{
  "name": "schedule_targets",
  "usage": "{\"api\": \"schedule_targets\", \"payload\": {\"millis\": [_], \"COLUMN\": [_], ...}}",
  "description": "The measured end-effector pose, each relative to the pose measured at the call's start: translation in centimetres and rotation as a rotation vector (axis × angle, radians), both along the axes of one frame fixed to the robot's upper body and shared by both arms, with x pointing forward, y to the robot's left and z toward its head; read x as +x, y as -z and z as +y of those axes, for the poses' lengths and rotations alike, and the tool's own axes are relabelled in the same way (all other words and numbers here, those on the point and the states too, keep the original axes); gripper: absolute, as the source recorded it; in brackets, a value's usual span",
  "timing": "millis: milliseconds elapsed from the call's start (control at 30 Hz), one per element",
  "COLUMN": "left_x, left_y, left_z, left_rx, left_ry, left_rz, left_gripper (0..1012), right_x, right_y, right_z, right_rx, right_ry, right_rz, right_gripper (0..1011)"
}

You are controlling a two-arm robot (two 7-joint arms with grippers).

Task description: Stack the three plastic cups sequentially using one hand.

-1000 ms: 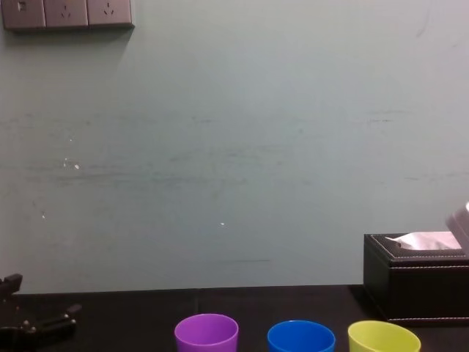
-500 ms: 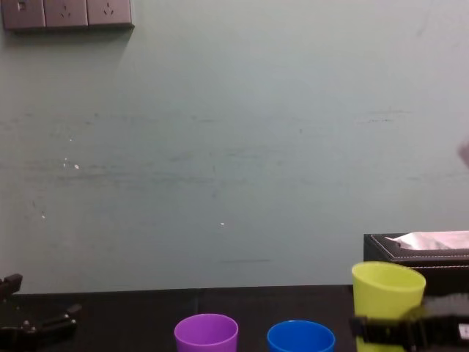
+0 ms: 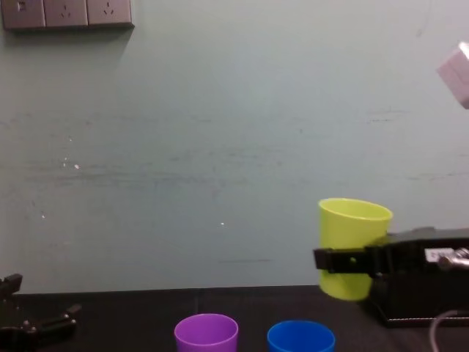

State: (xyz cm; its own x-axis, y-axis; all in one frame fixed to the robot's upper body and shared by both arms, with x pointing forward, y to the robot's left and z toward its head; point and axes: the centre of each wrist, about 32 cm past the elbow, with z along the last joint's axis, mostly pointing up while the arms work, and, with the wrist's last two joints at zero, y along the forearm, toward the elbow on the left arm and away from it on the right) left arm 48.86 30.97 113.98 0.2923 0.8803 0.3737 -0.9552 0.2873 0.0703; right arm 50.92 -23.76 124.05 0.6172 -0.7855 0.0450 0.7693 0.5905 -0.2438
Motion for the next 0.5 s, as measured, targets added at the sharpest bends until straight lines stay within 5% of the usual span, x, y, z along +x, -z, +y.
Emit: {"api": "schedule_targets", "payload": {"millis": [500], "left_x": [0.0], "left_y": [0.0], "left_z": [0.0], "left_rx": [0.000], "left_ry": [0.000], "left_rz": [0.000], "left_gripper": [1000], "right_x": [1.6], "right_y": [-1.0], "right_z": [5.0], "right_rx": [0.001], "right_ry": [-0.111], "right_rz": [-0.005], "right_gripper": [705]}}
